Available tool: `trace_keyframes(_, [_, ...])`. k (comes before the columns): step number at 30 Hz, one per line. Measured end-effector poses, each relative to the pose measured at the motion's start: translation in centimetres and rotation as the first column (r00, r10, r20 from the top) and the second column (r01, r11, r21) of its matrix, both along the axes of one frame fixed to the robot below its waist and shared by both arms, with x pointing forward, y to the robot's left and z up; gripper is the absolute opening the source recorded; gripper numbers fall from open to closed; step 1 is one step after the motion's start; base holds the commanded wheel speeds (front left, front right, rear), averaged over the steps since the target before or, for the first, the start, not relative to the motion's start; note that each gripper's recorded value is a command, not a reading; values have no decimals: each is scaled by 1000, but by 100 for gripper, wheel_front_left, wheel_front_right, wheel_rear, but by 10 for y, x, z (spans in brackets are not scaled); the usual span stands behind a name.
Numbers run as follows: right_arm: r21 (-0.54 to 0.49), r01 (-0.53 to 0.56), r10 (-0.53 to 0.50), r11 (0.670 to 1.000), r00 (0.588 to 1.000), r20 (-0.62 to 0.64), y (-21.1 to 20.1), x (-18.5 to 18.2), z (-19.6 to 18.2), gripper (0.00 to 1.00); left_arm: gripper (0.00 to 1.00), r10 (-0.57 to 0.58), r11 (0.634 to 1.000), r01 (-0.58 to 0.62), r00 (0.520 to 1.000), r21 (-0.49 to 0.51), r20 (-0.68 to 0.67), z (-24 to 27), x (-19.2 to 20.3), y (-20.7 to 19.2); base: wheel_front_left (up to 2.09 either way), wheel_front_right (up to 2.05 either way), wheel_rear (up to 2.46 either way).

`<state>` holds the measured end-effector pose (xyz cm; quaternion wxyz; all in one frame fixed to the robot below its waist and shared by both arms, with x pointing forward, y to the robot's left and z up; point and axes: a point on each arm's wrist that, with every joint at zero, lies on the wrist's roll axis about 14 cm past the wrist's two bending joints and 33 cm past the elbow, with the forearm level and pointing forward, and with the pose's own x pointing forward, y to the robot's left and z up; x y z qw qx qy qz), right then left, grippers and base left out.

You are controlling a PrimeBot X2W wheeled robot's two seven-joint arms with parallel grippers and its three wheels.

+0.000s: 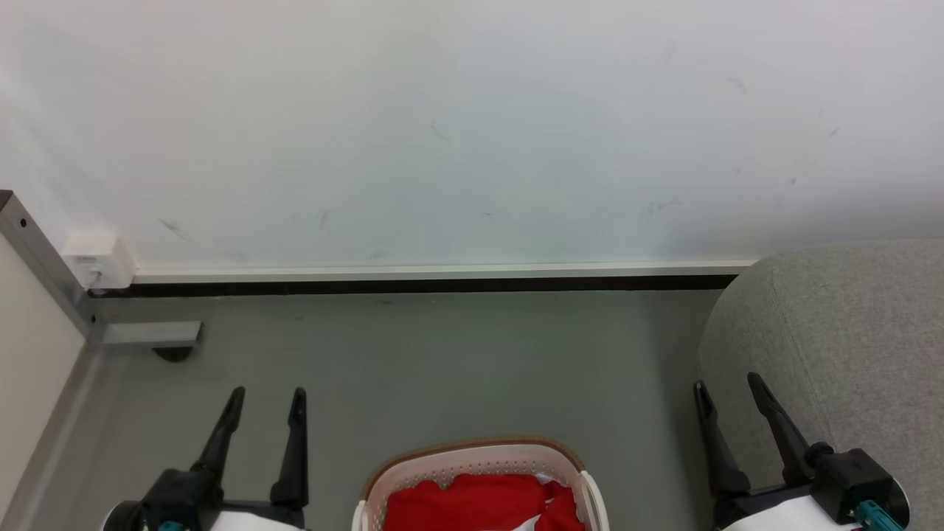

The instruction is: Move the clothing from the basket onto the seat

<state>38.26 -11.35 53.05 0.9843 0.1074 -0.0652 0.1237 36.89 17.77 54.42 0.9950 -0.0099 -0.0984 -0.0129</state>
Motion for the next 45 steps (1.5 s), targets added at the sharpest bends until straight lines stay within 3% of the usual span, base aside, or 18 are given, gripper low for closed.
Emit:
trace_keyframes(18, [6,17,-17,1000,1000,-13,-6,-2,-4,100,100,-12,1000,12,1000,-15,-8,-3,4,-3,0,0,0])
trace_keyframes(33, [32,191,-190,981,981,-43,-66,19,-13,100,100,-188,982,187,973,-16,-134,-48,51,-55,0,0,0])
trace_keyframes(39, [26,244,-241,969,967,-80,-86,33,-29,100,100,-292,950,312,906,19,-307,-111,72,-81,0,0,0])
trace_keyframes(45, [19,295,-291,955,949,-119,-105,46,-46,100,100,-369,883,465,773,65,-516,-185,81,-103,0,0,0])
